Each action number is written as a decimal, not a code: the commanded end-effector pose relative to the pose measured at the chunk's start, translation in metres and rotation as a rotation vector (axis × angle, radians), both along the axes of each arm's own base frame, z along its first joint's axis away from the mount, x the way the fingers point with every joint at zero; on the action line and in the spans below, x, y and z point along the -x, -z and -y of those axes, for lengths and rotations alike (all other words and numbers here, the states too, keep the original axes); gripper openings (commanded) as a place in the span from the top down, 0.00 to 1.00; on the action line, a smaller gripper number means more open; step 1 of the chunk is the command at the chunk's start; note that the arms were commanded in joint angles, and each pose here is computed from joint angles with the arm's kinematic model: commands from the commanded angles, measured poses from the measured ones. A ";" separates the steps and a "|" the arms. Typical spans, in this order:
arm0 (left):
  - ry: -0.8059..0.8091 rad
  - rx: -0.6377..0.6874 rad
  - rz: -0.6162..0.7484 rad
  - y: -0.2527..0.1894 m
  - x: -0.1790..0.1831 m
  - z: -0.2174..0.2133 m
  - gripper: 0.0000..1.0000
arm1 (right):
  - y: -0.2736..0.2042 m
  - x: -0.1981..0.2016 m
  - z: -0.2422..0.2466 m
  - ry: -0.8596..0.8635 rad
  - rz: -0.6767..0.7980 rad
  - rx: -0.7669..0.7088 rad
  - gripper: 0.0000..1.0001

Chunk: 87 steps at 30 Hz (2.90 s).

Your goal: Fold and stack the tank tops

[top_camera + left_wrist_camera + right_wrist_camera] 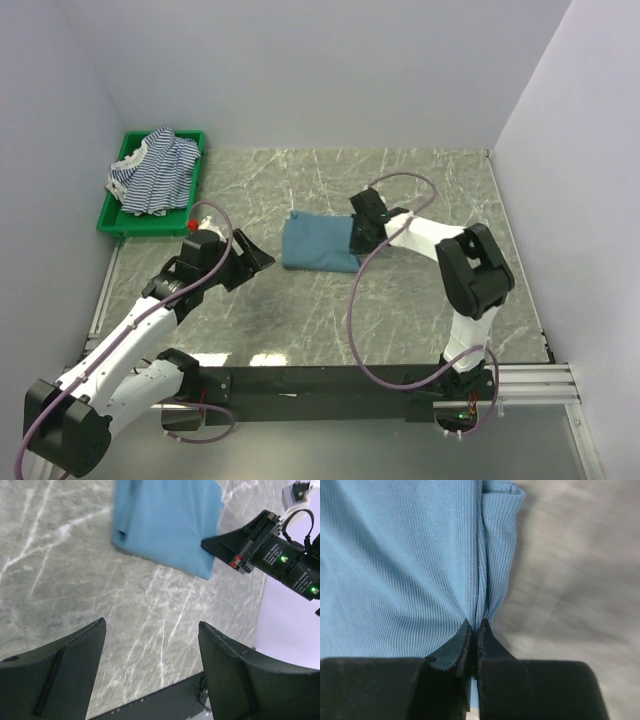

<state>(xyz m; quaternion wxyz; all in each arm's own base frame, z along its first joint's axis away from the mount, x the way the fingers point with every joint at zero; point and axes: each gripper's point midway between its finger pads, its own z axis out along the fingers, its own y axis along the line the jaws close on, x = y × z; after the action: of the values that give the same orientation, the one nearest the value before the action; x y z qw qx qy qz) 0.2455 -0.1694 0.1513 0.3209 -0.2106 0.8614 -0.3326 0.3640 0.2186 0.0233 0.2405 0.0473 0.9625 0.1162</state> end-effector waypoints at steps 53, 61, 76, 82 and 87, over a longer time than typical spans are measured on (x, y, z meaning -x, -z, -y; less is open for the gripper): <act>0.236 0.058 0.153 -0.048 0.025 0.021 0.19 | -0.058 0.013 0.464 0.876 -0.235 0.895 1.00; 0.226 0.066 0.173 -0.060 0.019 0.022 0.16 | -0.064 0.022 0.458 0.904 -0.296 0.879 0.25; -0.083 -0.040 0.157 -0.076 -0.038 -0.019 0.14 | -0.139 -0.010 0.233 0.620 0.221 0.344 0.19; -0.589 -0.262 0.151 -0.110 -0.130 -0.128 0.12 | -0.134 0.023 0.093 0.211 0.315 0.080 0.18; -0.837 -0.391 0.071 -0.113 -0.198 -0.216 0.12 | -0.130 0.045 0.021 -0.035 0.308 -0.041 0.18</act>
<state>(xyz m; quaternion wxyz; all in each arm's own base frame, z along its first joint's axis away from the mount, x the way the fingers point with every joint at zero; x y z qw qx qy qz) 0.4187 -0.0215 0.2565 0.4677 -0.4054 0.7769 -0.1160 0.3208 0.1481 0.1386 0.3701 0.0705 0.9243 0.0614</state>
